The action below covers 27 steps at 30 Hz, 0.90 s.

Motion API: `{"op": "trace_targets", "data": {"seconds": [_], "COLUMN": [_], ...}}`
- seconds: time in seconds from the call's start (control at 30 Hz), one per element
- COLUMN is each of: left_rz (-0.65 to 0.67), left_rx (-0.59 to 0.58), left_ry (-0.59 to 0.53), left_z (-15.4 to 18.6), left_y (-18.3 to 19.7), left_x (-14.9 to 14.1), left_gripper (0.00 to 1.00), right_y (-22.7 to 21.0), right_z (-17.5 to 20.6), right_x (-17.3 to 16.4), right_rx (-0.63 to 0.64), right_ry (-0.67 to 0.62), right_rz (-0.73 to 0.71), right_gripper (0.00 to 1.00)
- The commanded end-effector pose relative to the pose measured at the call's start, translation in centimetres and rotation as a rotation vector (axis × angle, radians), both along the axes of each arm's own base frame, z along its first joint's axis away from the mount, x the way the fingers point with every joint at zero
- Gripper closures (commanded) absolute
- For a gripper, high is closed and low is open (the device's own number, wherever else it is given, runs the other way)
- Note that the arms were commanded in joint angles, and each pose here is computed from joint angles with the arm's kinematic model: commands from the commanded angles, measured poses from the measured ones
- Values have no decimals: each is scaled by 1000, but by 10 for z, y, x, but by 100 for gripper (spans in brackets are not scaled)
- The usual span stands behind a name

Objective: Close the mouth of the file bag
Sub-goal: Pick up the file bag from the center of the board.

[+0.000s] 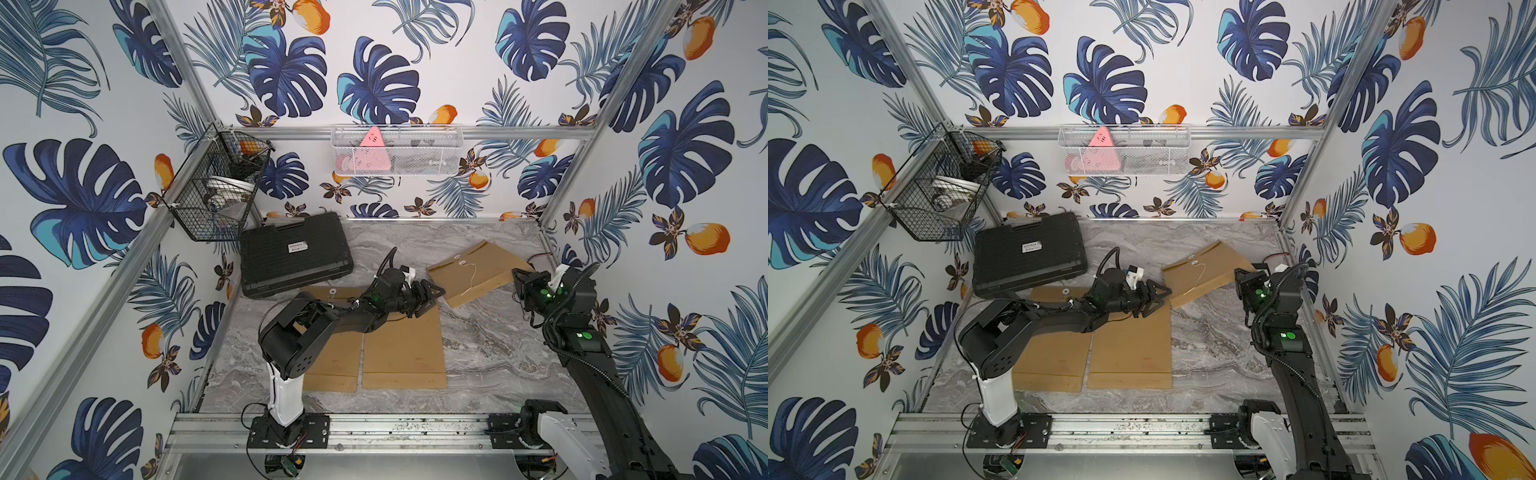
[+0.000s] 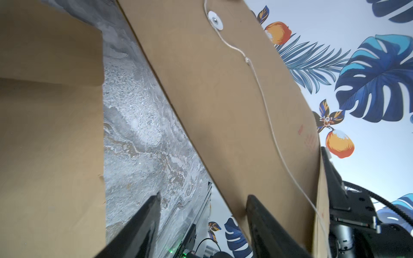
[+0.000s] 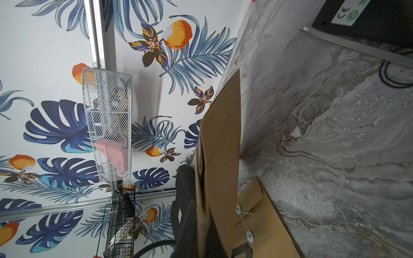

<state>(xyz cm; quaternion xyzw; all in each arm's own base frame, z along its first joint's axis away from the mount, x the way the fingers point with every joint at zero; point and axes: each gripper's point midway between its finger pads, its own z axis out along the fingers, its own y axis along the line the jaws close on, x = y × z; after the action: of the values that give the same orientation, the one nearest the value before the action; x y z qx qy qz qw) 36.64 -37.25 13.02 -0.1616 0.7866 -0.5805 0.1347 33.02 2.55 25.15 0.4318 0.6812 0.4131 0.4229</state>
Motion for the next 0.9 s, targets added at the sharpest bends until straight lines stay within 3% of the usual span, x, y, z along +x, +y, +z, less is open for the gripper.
{"op": "trace_targets", "data": {"seconds": [0.0, 0.17, 0.33, 0.63, 0.87], "left_rz": [86, 100, 134, 146, 95], "left_rx": [-81, -88, -106, -162, -216], "left_ry": [-52, -41, -44, -124, -224], "left_z": [22, 14, 10, 34, 69], "left_y": [-1, -13, -14, -6, -4], "left_x": [18, 23, 35, 58, 62], "left_gripper": [35, 40, 52, 66, 77], "right_y": [-1, 2, 7, 18, 25], "right_z": [1, -4, -10, -23, -27], "right_x": [-3, -8, -16, -35, -46], "right_rx": [46, 82, 113, 137, 83], "right_ry": [-7, 4, 31, 72, 80], "right_rz": [-29, -32, -18, 37, 104], "right_gripper": [100, 100, 100, 100, 95]}}
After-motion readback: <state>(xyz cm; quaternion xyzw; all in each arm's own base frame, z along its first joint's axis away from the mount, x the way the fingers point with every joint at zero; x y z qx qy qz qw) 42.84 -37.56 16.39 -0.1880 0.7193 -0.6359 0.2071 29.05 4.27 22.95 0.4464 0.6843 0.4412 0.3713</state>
